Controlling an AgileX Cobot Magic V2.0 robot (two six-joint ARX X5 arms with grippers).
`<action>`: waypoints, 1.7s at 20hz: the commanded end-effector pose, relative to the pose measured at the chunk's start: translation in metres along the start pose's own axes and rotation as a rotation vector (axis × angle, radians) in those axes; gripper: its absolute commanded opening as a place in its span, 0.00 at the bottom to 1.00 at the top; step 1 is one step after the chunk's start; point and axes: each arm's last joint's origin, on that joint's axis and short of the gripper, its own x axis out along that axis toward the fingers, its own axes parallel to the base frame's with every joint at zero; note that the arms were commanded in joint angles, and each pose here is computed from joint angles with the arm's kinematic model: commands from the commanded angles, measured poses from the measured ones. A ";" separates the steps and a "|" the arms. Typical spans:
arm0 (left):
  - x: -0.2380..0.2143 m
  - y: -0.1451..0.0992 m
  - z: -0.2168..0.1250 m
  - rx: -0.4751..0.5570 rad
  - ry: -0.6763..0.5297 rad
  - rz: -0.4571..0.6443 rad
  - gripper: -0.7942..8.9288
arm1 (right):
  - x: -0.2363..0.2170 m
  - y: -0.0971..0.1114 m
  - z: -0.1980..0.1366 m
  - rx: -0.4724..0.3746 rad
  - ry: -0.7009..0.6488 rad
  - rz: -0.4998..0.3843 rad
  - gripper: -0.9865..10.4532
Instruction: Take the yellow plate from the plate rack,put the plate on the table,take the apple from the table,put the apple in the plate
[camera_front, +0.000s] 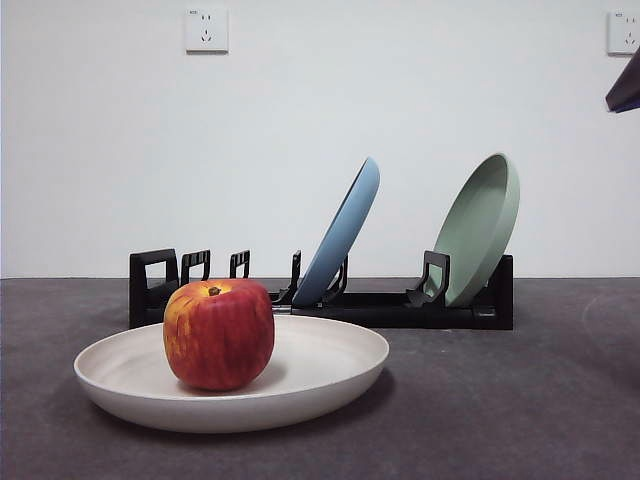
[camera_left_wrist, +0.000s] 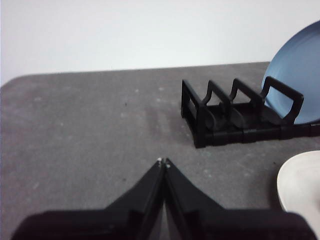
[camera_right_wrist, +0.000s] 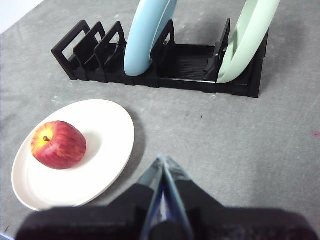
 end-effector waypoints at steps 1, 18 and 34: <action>0.001 0.001 -0.009 -0.018 0.056 0.014 0.08 | 0.001 0.000 -0.002 0.010 0.000 -0.002 0.09; 0.001 0.001 -0.010 -0.026 0.071 0.018 0.08 | 0.001 0.000 -0.002 0.010 0.000 -0.002 0.09; 0.001 0.001 -0.010 -0.026 0.067 0.018 0.08 | -0.019 -0.049 -0.014 -0.074 -0.259 -0.281 0.09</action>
